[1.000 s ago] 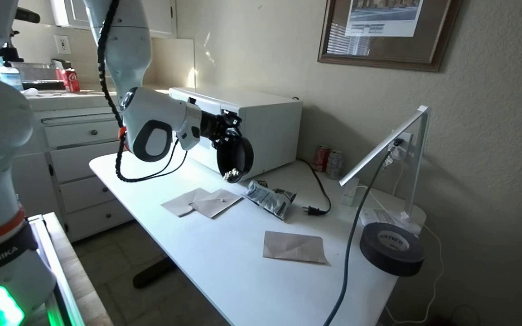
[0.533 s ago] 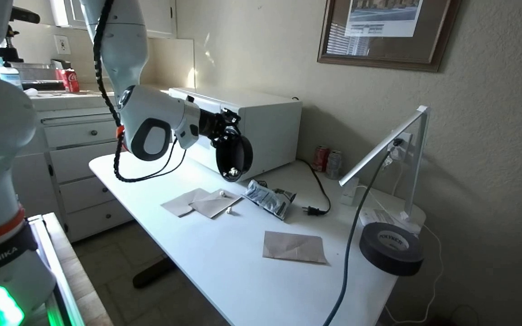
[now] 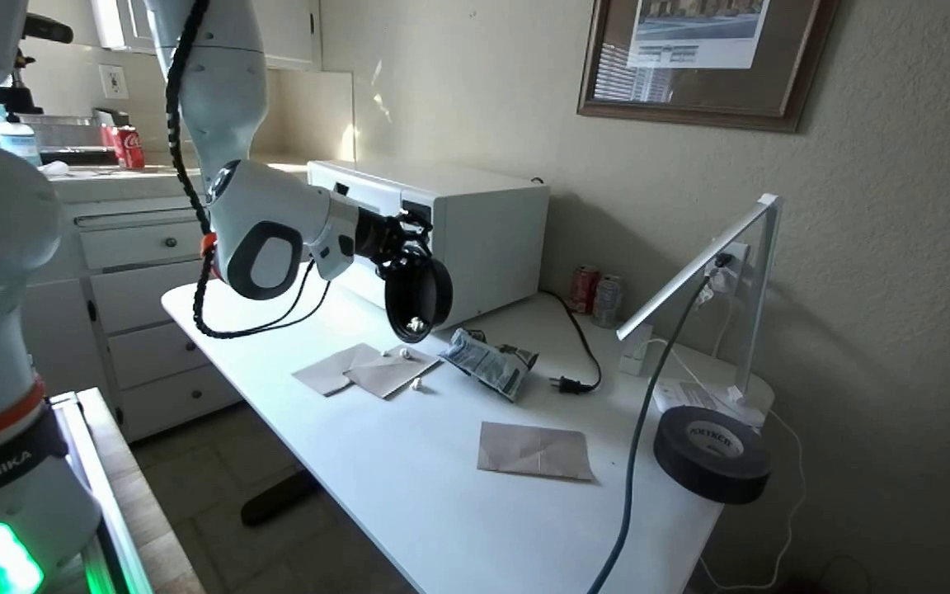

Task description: Pick up the black bowl and pour all the popcorn onto the brown paper in front of the microwave

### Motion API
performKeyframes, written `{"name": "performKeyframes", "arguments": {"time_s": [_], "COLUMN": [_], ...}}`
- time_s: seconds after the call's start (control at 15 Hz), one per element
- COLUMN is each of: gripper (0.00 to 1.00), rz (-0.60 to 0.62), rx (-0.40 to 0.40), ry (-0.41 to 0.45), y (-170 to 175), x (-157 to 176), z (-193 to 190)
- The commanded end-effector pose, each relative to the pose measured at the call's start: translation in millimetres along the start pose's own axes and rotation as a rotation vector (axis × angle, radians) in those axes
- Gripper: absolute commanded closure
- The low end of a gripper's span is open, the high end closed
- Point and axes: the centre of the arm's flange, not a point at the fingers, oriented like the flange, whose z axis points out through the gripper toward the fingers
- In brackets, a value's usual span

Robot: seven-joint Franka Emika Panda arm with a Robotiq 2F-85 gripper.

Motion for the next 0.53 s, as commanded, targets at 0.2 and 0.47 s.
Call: {"name": "performKeyframes", "arguments": {"time_s": [0.2,0.47], "gripper": [0.99,0.99], "rz": [0.012,0.018], "rx": [0.07,0.039], "ry": [-0.003,-0.009], "y": [6.5,4.3], "x": [0.1,-1.4], "z": [0.9,-1.2]}}
